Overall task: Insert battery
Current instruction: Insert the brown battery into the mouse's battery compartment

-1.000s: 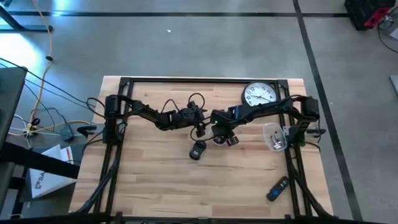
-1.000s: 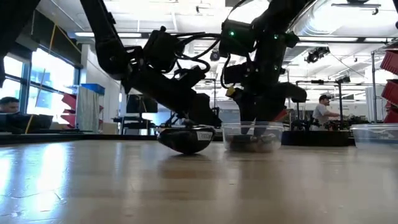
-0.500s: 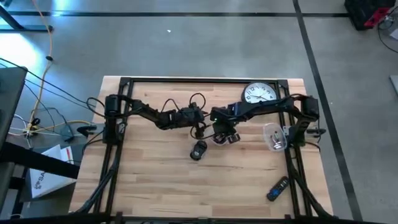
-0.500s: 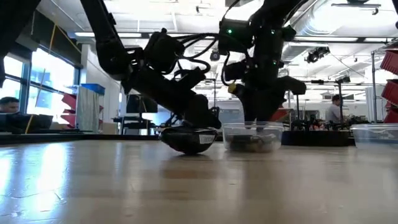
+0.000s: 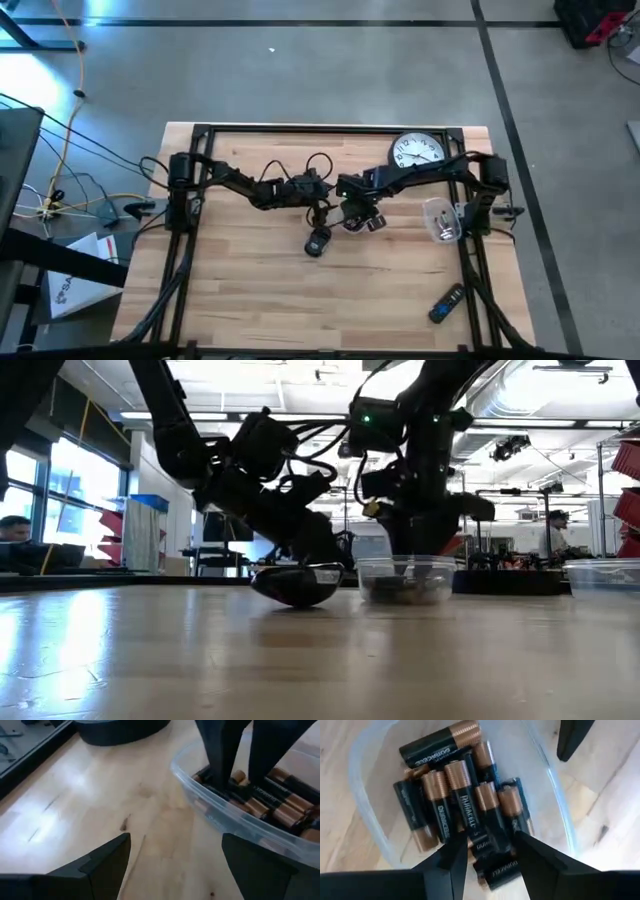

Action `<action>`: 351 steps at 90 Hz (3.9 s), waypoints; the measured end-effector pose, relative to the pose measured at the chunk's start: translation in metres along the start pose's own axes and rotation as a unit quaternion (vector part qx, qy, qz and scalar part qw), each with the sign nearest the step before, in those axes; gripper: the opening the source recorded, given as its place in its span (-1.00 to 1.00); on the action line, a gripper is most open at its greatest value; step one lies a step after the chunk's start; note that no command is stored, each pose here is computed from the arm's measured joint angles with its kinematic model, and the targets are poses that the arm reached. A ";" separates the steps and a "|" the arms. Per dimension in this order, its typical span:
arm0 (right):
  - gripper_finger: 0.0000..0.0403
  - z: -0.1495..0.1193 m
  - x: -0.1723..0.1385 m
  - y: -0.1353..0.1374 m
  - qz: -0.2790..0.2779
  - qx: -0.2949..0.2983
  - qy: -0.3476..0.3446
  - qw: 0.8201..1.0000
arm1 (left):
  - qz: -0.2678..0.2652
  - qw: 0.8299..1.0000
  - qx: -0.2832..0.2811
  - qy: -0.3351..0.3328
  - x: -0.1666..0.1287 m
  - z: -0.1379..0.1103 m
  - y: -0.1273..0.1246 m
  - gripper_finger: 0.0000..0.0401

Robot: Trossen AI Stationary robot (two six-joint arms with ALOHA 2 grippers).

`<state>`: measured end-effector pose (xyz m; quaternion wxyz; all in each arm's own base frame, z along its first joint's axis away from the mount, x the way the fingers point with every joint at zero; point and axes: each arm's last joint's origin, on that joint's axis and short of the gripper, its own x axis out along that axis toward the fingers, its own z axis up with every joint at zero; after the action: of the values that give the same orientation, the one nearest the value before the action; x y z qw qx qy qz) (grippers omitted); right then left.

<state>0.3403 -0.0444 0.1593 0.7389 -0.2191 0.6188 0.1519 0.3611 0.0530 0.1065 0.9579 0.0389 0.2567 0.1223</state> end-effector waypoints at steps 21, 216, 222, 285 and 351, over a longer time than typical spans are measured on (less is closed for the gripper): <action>-0.35 0.000 0.005 0.000 0.004 -0.002 0.005 1.000 | -0.003 1.000 -0.002 0.006 0.000 -0.001 -0.002 0.48; -0.89 0.045 -0.043 0.062 -0.090 0.228 -0.018 0.969 | 0.000 0.996 -0.002 0.087 -0.117 0.005 -0.075 0.48; -0.89 0.044 -0.042 0.061 -0.102 0.238 -0.014 0.966 | 0.007 0.996 -0.012 0.092 -0.117 0.003 -0.077 0.48; -0.89 0.038 -0.041 0.046 -0.114 0.305 -0.018 0.945 | -0.016 0.990 -0.080 0.115 -0.093 -0.028 -0.107 0.48; -0.89 0.042 -0.042 0.050 -0.113 0.332 -0.032 0.936 | -0.022 0.989 -0.067 0.132 -0.098 -0.033 -0.114 0.48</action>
<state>0.3432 0.0215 0.1992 0.8014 -0.0252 0.5810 -0.1400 0.2867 -0.0821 0.1094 0.9185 -0.0473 0.3732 0.1219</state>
